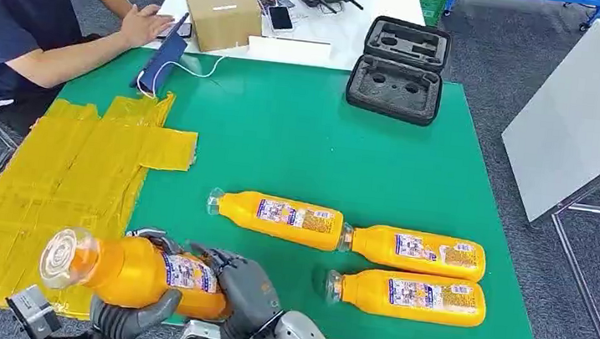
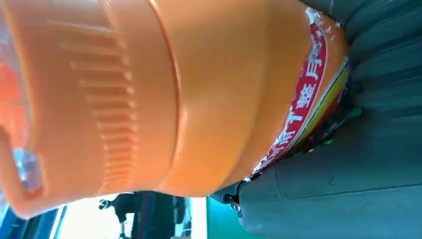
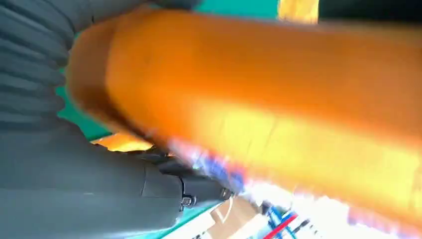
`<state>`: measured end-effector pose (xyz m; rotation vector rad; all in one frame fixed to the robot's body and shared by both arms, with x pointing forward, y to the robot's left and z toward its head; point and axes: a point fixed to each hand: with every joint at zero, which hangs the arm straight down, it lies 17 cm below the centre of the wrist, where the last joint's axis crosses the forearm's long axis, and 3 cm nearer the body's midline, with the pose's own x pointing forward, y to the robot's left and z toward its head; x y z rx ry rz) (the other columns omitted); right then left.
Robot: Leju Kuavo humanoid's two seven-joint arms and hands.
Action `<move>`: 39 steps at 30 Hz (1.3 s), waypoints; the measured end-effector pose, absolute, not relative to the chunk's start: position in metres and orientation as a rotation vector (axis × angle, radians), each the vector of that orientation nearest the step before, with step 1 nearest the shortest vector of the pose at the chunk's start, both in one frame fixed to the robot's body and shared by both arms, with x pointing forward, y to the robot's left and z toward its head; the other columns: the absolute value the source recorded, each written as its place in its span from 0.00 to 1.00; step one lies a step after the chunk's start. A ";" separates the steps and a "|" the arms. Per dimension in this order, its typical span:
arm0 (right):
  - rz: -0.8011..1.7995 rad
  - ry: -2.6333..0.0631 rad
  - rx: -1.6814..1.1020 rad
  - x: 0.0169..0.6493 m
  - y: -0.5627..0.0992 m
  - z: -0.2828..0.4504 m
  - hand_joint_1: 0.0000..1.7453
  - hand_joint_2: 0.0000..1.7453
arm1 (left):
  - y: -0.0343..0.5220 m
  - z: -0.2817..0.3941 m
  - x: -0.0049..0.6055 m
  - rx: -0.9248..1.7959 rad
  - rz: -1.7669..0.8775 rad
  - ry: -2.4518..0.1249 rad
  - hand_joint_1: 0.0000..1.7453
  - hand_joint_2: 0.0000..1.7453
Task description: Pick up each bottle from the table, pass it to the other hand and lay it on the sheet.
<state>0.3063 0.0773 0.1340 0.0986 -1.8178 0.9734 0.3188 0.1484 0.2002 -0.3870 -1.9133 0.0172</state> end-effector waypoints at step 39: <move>1.040 -1.660 -0.193 0.437 0.009 0.143 0.00 0.00 | 0.340 0.023 0.449 1.349 -1.368 -1.282 0.00 0.00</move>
